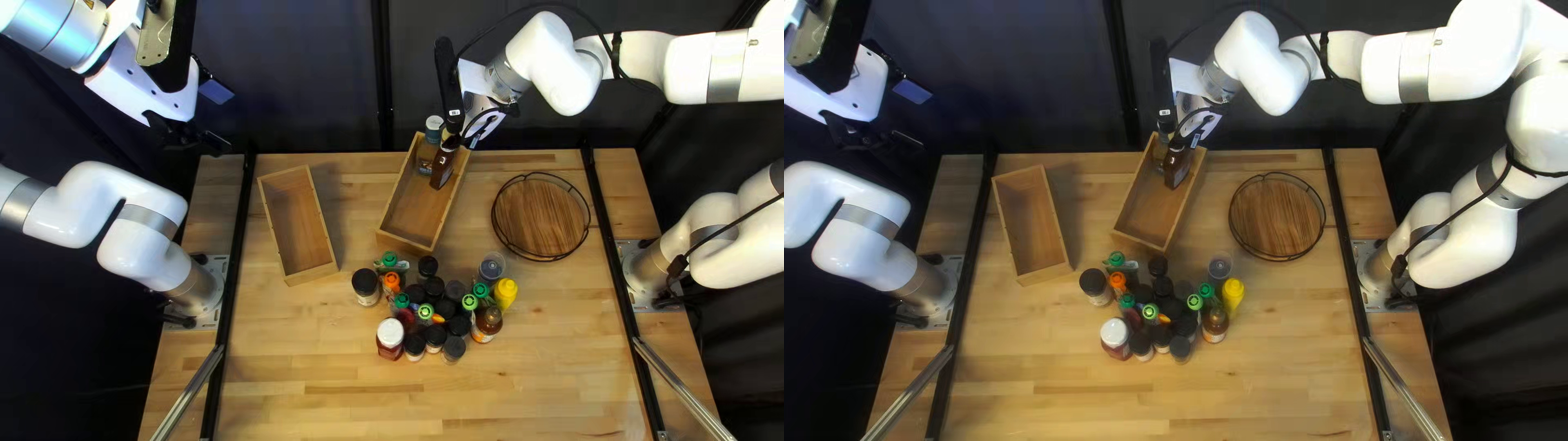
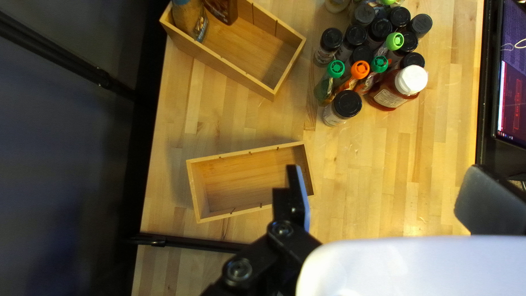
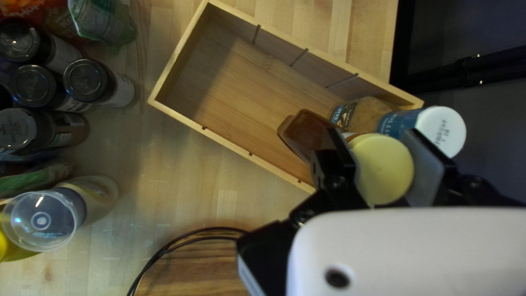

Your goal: Separate condiments, baby food and spices and place it in 3 different racks/containers

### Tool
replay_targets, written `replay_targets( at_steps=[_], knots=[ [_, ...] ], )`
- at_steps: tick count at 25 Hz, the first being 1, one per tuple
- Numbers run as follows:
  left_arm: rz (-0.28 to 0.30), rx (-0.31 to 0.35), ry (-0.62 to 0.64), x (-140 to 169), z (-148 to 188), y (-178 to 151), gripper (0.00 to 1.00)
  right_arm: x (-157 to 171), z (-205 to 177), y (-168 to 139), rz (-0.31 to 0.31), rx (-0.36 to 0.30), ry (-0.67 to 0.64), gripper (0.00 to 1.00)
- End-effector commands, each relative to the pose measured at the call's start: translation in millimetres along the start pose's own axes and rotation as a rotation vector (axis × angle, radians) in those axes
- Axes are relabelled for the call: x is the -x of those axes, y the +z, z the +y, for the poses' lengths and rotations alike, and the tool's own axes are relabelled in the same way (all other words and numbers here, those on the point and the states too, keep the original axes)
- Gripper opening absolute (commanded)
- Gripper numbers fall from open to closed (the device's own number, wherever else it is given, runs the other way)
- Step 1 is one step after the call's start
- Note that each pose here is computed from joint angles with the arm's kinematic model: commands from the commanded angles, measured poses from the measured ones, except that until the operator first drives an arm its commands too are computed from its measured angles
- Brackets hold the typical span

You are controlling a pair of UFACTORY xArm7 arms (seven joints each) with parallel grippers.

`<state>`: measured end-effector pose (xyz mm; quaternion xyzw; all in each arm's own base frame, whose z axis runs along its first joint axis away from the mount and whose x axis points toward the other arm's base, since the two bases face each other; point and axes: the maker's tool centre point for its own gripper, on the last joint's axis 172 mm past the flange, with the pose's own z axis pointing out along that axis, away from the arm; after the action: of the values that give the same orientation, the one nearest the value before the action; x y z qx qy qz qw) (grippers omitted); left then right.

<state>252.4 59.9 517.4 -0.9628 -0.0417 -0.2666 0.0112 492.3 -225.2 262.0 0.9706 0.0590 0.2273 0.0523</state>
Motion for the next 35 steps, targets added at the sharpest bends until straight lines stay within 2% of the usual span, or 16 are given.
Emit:
replay_targets(
  at_steps=[1,6,8,10,11,13,18,23,30,33,35],
  knots=[
    [0.000,0.000,0.000,0,0,0,1.00,8,6,6,-0.011,0.003,0.011,0.00],
    [0.000,0.000,0.000,0,0,0,1.00,13,7,12,-0.020,0.000,0.018,0.02],
    [0.000,0.000,0.000,0,0,0,1.00,13,6,14,-0.023,-0.002,0.015,0.64],
    [0.000,0.000,0.000,0,0,0,1.00,13,5,15,-0.027,-0.004,0.013,0.88],
    [0.000,0.000,0.000,0,0,0,1.00,12,5,16,-0.028,-0.005,0.012,0.93],
    [0.000,0.000,0.000,0,0,0,1.00,12,5,17,-0.030,-0.007,0.011,0.97],
    [0.000,0.000,0.000,0,0,0,1.00,11,3,15,-0.029,-0.010,0.007,0.98],
    [0.000,0.000,0.000,0,0,0,1.00,2,-16,-4,-0.017,-0.017,-0.007,1.00],
    [0.000,0.000,0.000,0,0,0,1.00,-17,-81,-31,-0.037,-0.072,-0.023,1.00],
    [0.000,0.000,0.000,0,0,0,1.00,-17,-119,-36,-0.076,-0.115,-0.026,1.00],
    [0.000,0.000,0.000,0,0,0,1.00,-14,-154,-38,-0.130,-0.151,-0.045,1.00]
  ],
)
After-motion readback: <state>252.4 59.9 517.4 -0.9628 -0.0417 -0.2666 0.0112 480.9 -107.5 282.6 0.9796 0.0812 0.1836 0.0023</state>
